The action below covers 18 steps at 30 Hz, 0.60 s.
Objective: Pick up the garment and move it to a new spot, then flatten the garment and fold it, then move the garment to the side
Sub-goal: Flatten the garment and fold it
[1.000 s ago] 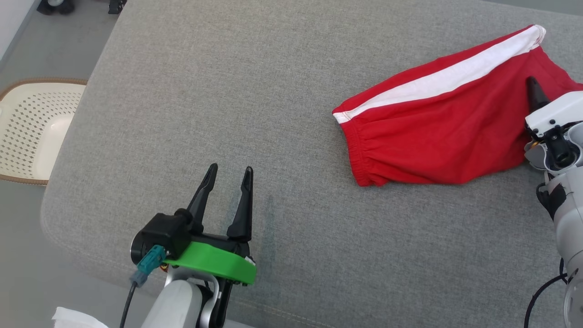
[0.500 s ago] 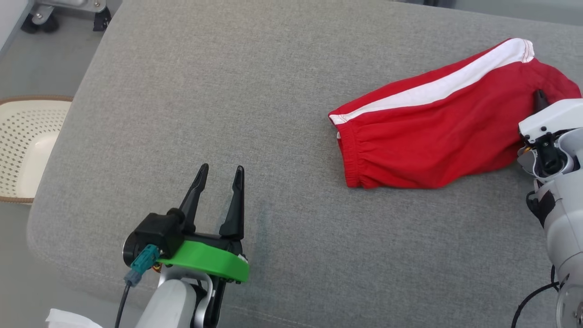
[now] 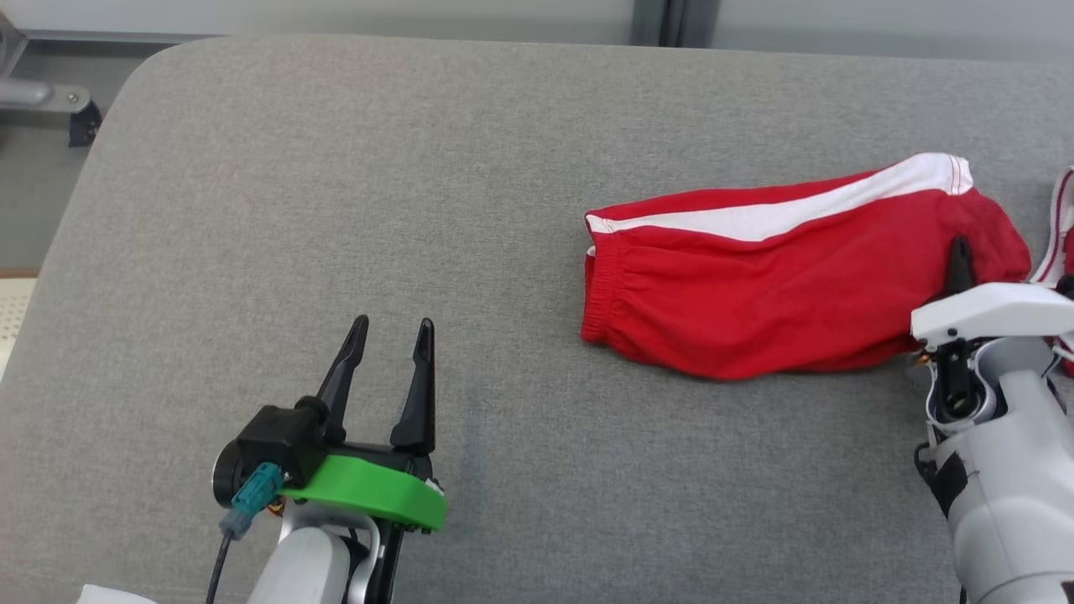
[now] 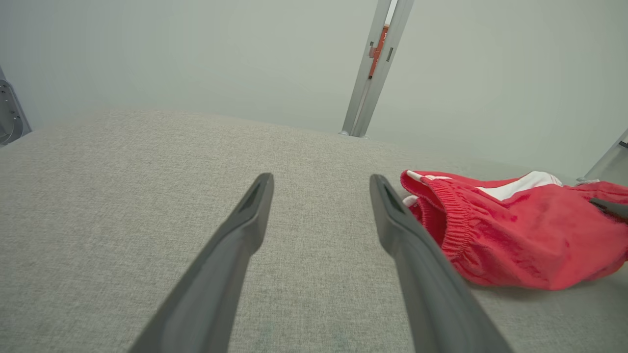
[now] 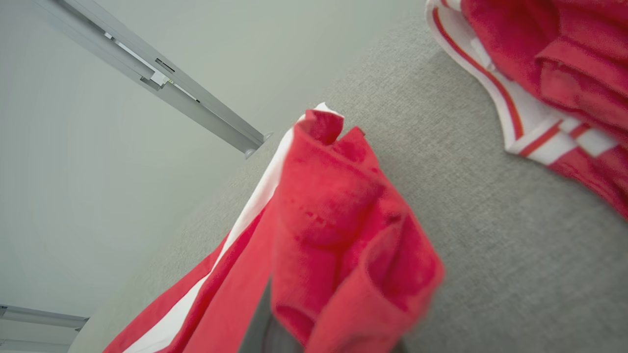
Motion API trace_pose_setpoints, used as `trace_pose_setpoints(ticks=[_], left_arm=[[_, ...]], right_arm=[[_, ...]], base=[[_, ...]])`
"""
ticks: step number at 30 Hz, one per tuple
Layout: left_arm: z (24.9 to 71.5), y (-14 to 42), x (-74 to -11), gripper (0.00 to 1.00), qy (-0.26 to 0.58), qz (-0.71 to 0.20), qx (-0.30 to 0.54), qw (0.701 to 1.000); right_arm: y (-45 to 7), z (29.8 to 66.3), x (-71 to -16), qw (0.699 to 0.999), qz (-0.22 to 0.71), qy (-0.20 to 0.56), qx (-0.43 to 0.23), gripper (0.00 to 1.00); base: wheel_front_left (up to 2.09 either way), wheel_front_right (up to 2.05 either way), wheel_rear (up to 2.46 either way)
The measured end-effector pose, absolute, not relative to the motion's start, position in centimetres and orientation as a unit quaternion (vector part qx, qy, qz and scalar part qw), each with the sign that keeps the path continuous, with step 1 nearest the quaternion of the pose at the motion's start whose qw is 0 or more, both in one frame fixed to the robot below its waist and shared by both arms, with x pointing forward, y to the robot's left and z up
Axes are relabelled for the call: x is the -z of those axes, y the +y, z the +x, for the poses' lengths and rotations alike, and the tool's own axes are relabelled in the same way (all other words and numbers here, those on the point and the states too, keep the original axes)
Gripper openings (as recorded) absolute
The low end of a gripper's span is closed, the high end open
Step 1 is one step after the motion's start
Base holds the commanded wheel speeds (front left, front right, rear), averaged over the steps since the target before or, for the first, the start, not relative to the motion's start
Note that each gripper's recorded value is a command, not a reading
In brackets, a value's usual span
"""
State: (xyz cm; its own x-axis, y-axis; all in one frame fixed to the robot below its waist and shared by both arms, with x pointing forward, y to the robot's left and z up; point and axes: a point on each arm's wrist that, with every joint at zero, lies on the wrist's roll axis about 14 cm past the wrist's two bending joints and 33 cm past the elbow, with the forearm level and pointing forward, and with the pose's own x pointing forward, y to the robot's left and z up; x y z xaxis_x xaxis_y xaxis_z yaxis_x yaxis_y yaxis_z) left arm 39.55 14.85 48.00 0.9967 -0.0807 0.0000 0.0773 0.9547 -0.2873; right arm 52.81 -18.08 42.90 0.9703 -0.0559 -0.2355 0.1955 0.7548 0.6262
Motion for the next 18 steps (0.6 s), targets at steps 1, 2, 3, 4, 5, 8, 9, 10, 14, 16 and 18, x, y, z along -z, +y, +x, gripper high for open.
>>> trace_pose_setpoints(ticks=[1, 2, 3, 4, 5, 8, 9, 10, 14, 16, 18], left_arm=[[39.6, 14.7, -48.0, 1.00, 0.005, -0.145, 0.043, 0.988], [39.6, 14.4, -48.1, 1.00, 0.005, -0.146, 0.046, 0.988], [39.5, 14.3, -48.1, 1.00, 0.004, -0.146, 0.049, 0.988], [39.5, 14.1, -48.1, 1.00, 0.005, -0.146, 0.051, 0.988], [39.5, 14.0, -48.2, 1.00, 0.004, -0.147, 0.054, 0.988], [39.5, 13.5, -48.5, 1.00, -0.001, -0.148, 0.063, 0.987], [39.5, 13.3, -48.6, 1.00, -0.002, -0.149, 0.066, 0.987], [39.5, 13.1, -48.7, 1.00, -0.002, -0.149, 0.068, 0.987], [39.3, 12.6, -48.9, 1.00, -0.005, -0.149, 0.077, 0.986], [39.2, 12.6, -48.9, 1.00, -0.004, -0.149, 0.078, 0.986], [39.1, 12.6, -48.8, 1.00, -0.003, -0.149, 0.078, 0.986]], right_arm=[[-18.5, 52.1, -42.8, 0.930, 0.347, 0.097, 0.074, 0.00], [-18.8, 51.4, -42.8, 0.930, 0.348, 0.092, 0.079, 0.00], [-19.0, 50.7, -42.7, 0.929, 0.350, 0.091, 0.082, 0.00], [-19.2, 50.2, -42.6, 0.926, 0.356, 0.088, 0.087, 0.00], [-19.4, 49.4, -42.5, 0.924, 0.361, 0.086, 0.093, 0.00], [-20.2, 47.4, -41.7, 0.918, 0.370, 0.087, 0.110, 0.00], [-20.6, 46.8, -41.5, 0.917, 0.370, 0.087, 0.117, 0.00], [-20.9, 46.4, -41.4, 0.918, 0.368, 0.088, 0.121, 0.00], [-21.9, 45.6, -41.5, 0.912, 0.377, 0.075, 0.139, 0.00], [-21.8, 45.7, -41.7, 0.913, 0.378, 0.072, 0.138, 0.00], [-21.4, 46.0, -41.9, 0.913, 0.379, 0.070, 0.132, 0.00]], base=[[0.00, 0.00, 0.00], [0.00, 0.00, 0.00], [0.00, 0.00, 0.00], [0.00, 0.00, 0.00], [0.00, 0.00, 0.00], [0.00, 0.00, 0.00], [0.00, 0.00, 0.00], [0.00, 0.00, 0.00], [0.00, 0.00, 0.00], [0.00, 0.00, 0.00], [0.00, 0.00, 0.00]])
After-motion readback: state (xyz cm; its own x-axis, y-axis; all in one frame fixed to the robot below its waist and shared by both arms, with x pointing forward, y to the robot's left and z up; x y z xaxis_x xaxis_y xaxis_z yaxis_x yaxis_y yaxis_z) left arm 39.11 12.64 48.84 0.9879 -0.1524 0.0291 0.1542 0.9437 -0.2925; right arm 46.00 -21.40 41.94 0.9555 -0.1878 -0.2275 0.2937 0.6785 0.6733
